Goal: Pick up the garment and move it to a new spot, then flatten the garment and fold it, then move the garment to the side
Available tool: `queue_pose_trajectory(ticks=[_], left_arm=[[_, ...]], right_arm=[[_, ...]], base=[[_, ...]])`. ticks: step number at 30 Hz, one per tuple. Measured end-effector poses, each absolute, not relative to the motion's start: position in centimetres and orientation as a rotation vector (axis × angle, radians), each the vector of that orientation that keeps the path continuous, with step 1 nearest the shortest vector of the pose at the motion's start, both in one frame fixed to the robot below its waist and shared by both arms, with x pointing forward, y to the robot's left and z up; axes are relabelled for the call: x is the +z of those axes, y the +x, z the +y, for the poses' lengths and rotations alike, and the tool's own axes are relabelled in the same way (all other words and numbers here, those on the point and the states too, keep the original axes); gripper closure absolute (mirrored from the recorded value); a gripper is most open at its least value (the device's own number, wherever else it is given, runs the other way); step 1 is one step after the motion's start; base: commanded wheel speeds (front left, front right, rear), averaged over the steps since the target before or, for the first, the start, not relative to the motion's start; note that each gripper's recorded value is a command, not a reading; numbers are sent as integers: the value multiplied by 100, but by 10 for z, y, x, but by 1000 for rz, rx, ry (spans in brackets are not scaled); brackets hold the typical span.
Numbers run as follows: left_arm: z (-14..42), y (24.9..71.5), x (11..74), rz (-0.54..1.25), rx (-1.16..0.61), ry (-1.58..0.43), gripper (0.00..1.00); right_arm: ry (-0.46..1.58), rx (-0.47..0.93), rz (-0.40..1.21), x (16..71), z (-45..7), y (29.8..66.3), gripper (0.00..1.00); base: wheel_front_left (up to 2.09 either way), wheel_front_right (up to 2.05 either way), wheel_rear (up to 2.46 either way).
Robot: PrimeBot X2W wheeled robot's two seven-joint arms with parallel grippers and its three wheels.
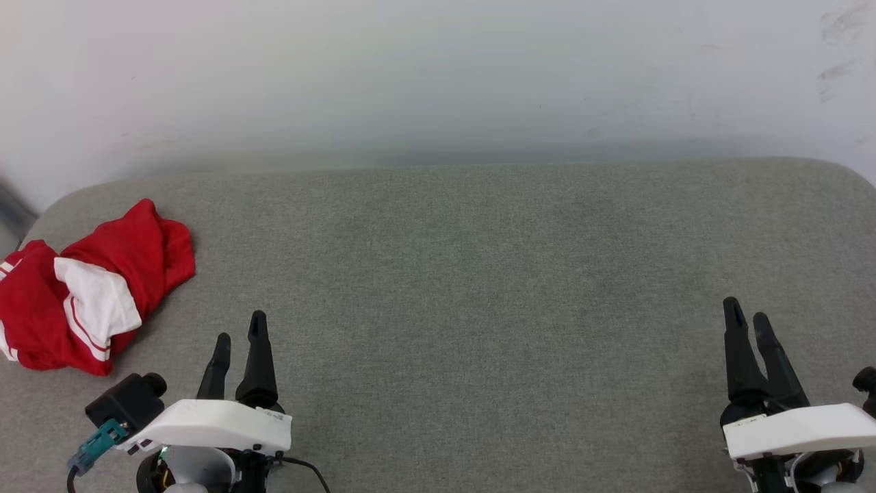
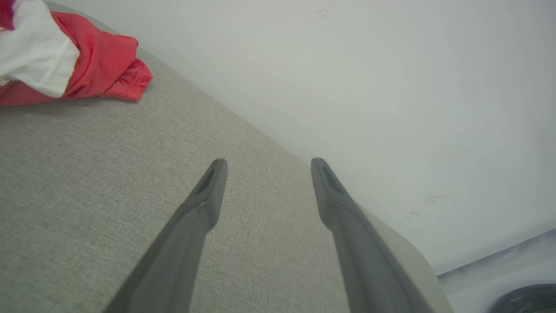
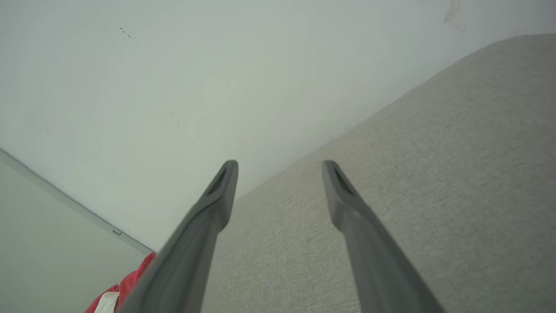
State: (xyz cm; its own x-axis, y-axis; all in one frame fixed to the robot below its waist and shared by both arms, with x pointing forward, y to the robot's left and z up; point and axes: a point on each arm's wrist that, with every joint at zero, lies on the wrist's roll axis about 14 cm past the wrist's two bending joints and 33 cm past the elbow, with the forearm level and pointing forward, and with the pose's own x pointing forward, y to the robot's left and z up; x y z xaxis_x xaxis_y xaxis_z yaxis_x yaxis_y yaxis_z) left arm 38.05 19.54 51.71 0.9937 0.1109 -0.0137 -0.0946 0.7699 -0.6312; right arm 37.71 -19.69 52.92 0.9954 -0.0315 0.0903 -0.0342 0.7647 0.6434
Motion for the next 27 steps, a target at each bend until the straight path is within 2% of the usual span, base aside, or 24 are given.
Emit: queue_pose_trajectory(ticks=[27], left_arm=[[182,375,528,-85,85,-340,0]], right_arm=[[383,46,-143,539,-184,371,0]], base=[[0,0,0]])
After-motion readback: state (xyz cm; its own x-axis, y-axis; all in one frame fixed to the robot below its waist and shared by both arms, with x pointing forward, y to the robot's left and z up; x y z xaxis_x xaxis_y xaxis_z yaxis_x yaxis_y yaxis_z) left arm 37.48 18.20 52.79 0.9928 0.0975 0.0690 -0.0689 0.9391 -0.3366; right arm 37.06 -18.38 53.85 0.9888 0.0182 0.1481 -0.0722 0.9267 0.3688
